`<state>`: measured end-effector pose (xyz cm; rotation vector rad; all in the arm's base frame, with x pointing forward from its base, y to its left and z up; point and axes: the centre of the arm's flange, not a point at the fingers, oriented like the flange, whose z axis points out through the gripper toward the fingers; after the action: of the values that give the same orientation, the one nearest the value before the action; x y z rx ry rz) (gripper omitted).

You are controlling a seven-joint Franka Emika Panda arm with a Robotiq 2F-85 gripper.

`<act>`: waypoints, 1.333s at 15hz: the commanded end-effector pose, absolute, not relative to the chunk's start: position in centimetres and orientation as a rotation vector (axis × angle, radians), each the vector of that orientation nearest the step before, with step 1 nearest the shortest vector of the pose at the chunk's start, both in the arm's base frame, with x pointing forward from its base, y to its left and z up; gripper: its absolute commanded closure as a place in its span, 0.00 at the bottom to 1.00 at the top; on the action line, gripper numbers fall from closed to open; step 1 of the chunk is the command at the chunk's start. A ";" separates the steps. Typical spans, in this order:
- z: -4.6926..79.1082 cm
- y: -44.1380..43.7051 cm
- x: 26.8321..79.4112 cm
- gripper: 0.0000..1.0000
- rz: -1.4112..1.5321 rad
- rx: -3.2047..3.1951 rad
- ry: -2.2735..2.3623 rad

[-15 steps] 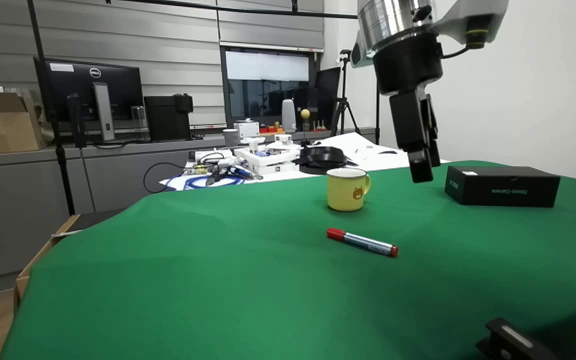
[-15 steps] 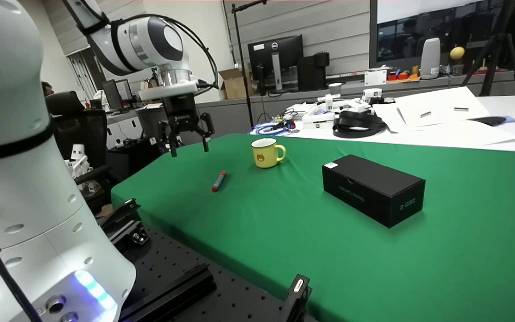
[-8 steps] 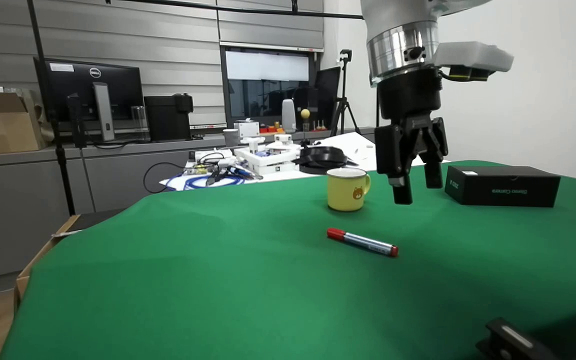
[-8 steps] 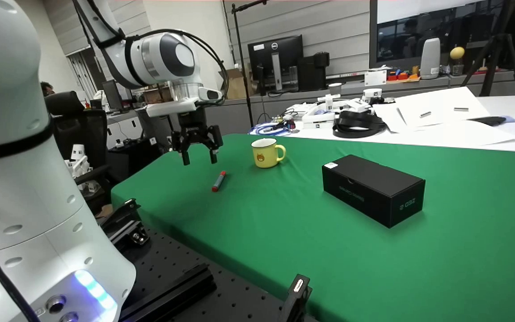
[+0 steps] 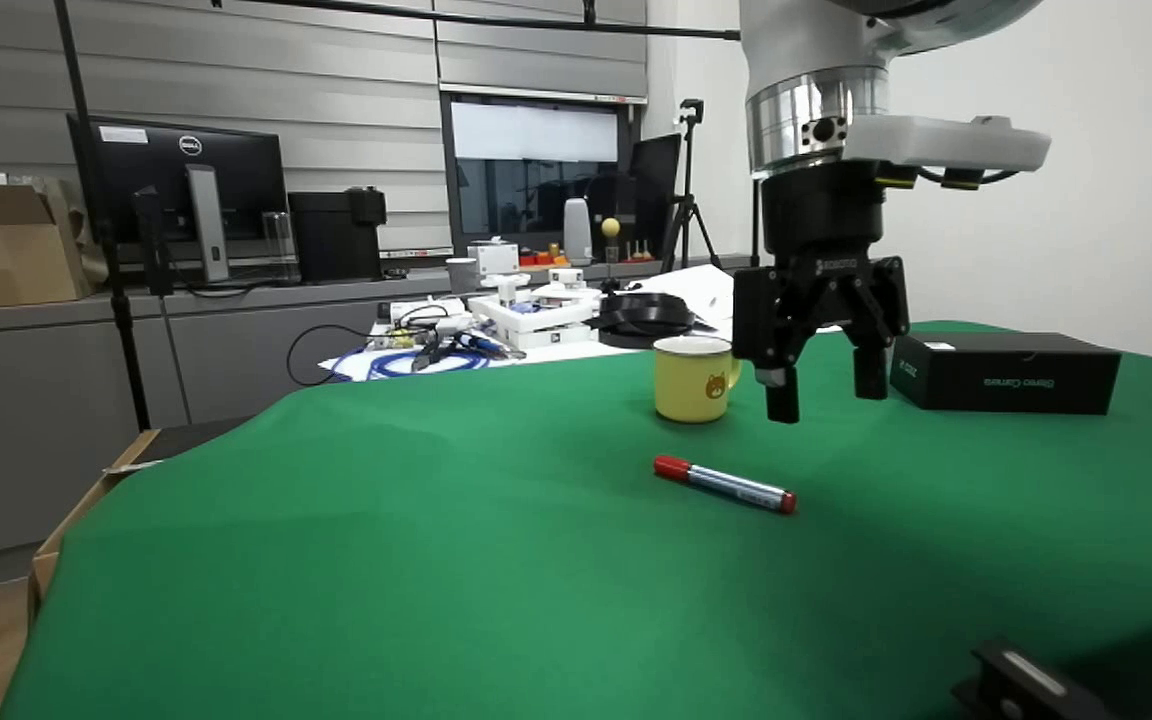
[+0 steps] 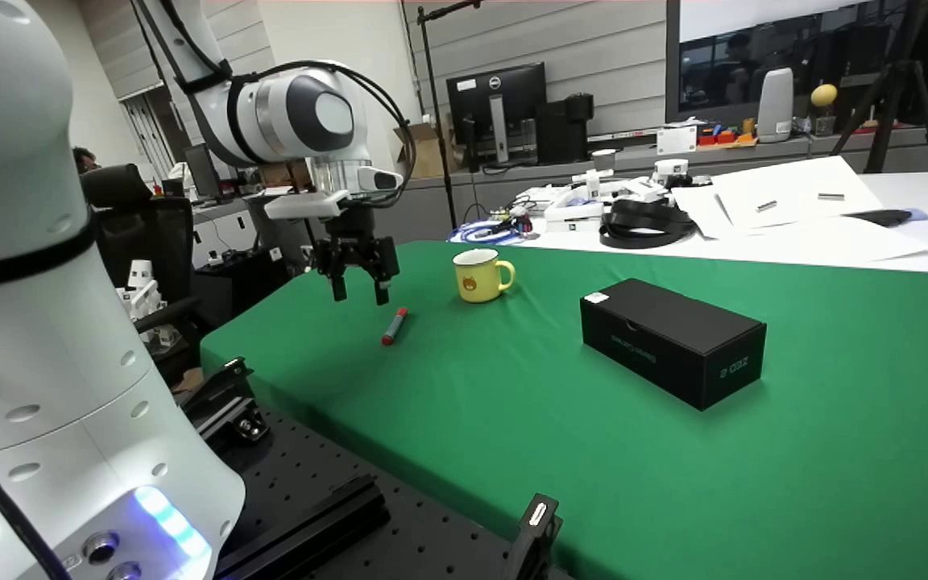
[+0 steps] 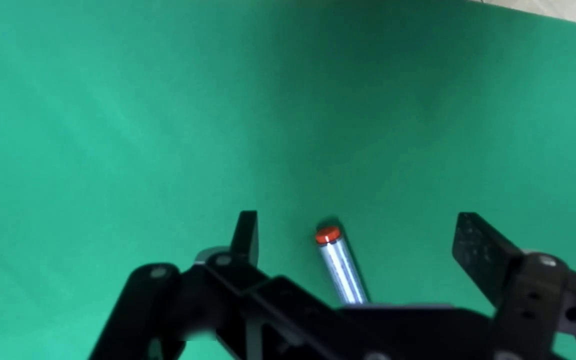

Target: Put the marker in the cup

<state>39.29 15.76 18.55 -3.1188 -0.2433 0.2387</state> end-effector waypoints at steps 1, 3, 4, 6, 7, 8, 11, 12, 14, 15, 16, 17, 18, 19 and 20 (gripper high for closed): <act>18.0 16.3 38.5 0.00 0.138 -3.083 -0.337; 17.8 16.5 38.4 0.00 0.091 -3.077 -0.414; 17.7 16.6 38.4 0.00 0.067 -3.067 -0.473; 17.4 16.7 38.4 0.00 0.031 -3.053 -0.591; 17.3 16.7 38.5 0.00 0.021 -3.048 -0.639; 17.2 16.8 38.6 0.00 0.014 -3.042 -0.676; 17.3 17.2 38.8 0.00 0.044 -3.041 -0.685; 17.0 17.2 38.7 0.00 0.053 -3.035 -0.708; 16.8 17.1 38.6 0.00 0.063 -3.030 -0.728; 16.7 17.1 38.5 0.00 0.065 -3.029 -0.732; 16.7 17.1 38.5 0.00 0.065 -3.029 -0.733; 16.7 17.1 38.5 0.00 0.065 -3.029 -0.734; 16.7 17.1 38.5 0.00 0.065 -3.028 -0.735; 16.7 17.1 38.8 0.00 0.059 -3.033 -0.743; 16.6 16.9 39.1 0.00 0.041 -3.065 -0.706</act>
<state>38.55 17.14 16.71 -3.0285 -0.7372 0.0647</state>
